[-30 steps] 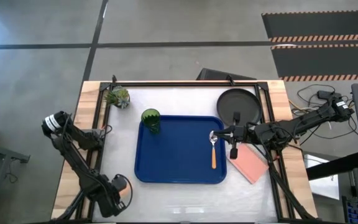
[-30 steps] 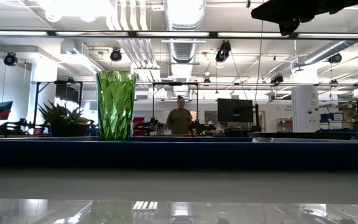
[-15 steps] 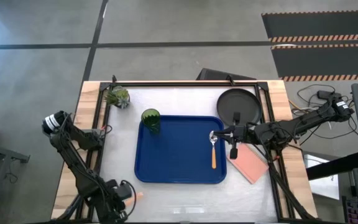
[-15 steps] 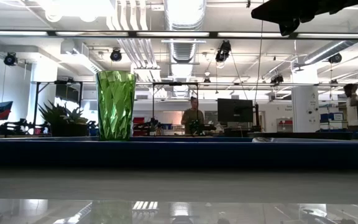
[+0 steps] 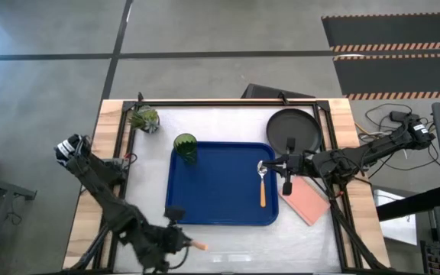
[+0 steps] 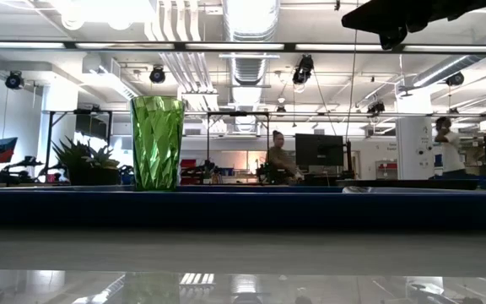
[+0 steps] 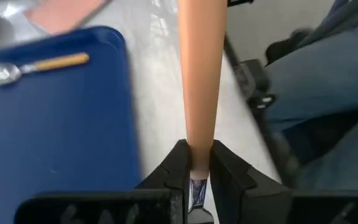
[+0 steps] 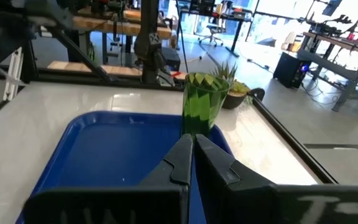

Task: Pick and place plate/cup/fork/spoon on tray
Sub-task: Put the fork on the blue tray

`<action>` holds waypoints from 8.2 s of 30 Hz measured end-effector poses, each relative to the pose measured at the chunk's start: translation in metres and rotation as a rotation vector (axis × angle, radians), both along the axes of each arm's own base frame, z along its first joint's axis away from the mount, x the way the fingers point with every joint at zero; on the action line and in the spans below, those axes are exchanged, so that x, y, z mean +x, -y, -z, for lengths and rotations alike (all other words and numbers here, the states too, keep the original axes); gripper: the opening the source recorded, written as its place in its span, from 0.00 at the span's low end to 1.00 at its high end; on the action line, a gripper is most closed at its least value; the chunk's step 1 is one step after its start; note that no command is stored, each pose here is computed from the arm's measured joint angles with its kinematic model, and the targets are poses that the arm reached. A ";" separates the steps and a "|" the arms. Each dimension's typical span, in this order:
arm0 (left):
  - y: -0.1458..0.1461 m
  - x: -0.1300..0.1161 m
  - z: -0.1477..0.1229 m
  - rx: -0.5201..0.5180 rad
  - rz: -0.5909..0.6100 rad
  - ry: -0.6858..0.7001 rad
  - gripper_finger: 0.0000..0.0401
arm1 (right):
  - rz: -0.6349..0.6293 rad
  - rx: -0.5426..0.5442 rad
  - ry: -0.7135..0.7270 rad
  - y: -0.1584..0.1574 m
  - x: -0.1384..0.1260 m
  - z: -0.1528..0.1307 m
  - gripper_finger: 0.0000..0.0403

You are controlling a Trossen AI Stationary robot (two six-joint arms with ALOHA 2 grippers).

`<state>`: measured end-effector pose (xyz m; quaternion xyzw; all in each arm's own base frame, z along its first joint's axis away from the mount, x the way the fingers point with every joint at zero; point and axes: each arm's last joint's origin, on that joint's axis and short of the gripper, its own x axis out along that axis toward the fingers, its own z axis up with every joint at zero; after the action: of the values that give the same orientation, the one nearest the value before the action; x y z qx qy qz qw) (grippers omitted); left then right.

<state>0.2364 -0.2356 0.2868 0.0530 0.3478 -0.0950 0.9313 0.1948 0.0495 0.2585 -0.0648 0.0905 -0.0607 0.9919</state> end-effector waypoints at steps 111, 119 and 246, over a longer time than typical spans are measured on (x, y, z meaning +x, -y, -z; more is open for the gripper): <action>-0.158 0.185 0.121 0.828 0.603 -0.384 0.26 | -0.117 0.098 -0.024 0.004 -0.048 -0.001 0.02; -0.146 0.181 0.086 0.850 0.584 -0.287 0.35 | -0.106 0.112 -0.024 0.004 -0.048 -0.001 0.02; -0.153 -0.047 -0.004 0.444 -0.106 0.632 0.03 | 0.454 0.380 -1.118 0.044 0.157 0.106 0.02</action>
<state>0.1892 -0.0824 0.2905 0.2619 0.0581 0.0519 0.9620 0.3517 0.0055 0.1522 0.1114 0.6157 -0.2095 0.7514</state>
